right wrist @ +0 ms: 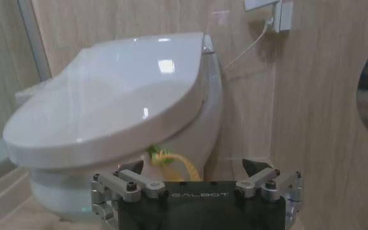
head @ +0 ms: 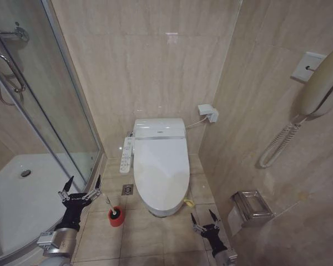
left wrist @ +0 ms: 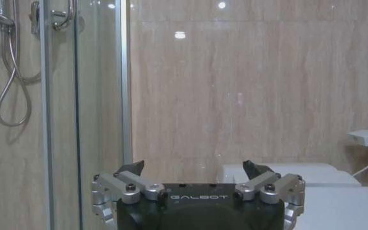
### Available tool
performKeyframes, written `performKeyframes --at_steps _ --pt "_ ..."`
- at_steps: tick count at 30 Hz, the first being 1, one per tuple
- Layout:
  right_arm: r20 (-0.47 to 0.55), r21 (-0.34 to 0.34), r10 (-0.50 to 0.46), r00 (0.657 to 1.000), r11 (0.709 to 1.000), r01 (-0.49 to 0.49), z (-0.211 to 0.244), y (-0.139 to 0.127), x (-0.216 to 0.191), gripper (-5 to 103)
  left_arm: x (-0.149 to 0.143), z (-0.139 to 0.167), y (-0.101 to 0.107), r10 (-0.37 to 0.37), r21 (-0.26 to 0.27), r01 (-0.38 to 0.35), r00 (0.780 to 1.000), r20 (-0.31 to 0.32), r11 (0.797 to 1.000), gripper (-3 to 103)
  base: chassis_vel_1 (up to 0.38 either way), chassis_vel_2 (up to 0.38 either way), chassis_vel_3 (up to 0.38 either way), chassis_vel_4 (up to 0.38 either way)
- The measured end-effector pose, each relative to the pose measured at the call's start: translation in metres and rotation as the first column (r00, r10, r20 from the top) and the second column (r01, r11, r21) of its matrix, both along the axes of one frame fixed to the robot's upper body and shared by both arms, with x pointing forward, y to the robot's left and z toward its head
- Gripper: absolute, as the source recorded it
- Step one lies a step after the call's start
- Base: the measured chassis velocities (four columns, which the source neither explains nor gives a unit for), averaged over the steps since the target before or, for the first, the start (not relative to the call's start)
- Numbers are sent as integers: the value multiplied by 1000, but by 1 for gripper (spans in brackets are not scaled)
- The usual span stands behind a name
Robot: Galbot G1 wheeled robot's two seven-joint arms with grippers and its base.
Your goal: Open the toilet lid, clean the toilet bowl with a toilet brush, close the toilet lid, and flush.
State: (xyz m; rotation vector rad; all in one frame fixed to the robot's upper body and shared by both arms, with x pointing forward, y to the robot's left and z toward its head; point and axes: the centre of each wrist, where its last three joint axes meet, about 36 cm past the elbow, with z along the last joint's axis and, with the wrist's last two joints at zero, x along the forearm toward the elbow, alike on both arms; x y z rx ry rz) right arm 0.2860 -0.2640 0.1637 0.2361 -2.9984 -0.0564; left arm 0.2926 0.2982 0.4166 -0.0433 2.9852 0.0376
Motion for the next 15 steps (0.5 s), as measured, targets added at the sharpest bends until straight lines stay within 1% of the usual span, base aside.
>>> performKeyframes --at_steps 3,6,7,12,13,15 --pt "-4 -10 4 1000 1000 -4 -13 2 14 100 0 0 0 0 0 0 1000 0 1000 100 0 0 0 0" --pt "-5 -8 3 1000 1000 -3 -17 4 25 100 0 0 0 0 0 0 1000 0 1000 100 0 0 0 0" --pt "-5 -6 3 1000 1000 -3 -17 5 30 103 0 0 0 0 0 0 1000 0 1000 100 0 0 0 0" --pt "-12 1 0 1000 1000 0 -20 7 46 103 0 0 0 0 0 0 1000 0 1000 100 0 0 0 0" --pt "-8 2 -2 1000 1000 2 -19 6 50 95 0 0 0 0 0 0 1000 0 1000 100 0 0 0 0" --pt "-6 2 -6 1000 1000 6 -19 6 53 95 0 0 0 0 0 0 1000 0 1000 100 0 0 0 0"
